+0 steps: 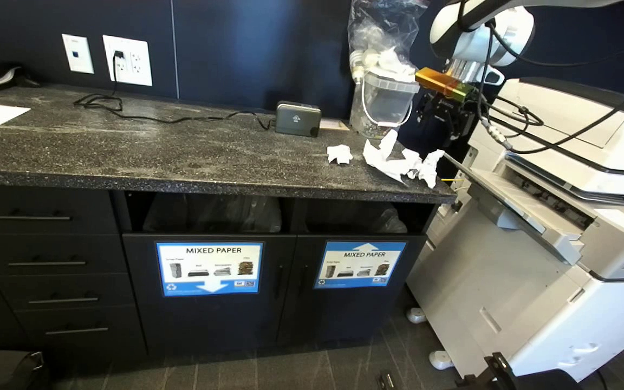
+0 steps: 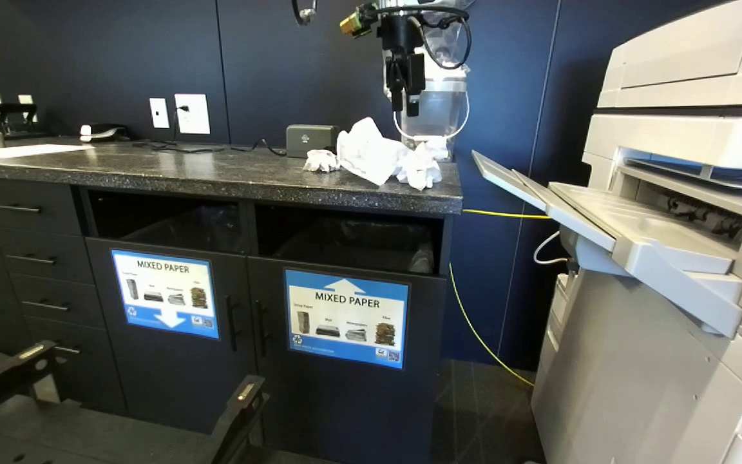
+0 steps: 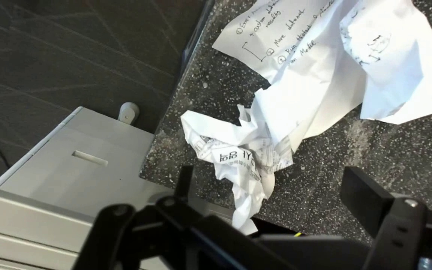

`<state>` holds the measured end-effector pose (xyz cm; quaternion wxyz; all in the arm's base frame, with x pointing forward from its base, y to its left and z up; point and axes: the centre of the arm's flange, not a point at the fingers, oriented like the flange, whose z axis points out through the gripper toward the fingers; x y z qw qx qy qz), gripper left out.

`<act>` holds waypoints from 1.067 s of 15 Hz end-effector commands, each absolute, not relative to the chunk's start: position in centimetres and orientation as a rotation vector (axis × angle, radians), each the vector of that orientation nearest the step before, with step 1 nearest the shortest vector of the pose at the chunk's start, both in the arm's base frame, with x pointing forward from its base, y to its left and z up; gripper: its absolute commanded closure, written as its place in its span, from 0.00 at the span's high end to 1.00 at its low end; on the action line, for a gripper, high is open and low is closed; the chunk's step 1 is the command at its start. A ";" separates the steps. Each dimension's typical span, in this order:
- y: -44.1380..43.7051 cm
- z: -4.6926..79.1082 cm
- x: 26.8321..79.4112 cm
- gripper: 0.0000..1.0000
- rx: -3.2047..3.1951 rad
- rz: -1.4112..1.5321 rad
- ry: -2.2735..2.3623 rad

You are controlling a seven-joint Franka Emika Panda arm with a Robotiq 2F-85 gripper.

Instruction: Throw some of the papers on the countertop into the trash can on the right

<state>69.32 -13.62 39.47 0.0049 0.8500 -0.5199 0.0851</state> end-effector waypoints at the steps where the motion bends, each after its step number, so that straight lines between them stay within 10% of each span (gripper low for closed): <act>1: -14.5 38.3 72.3 1.00 2.655 0.251 -1.608; 16: -18.2 33.1 74.1 1.00 2.623 0.223 -1.657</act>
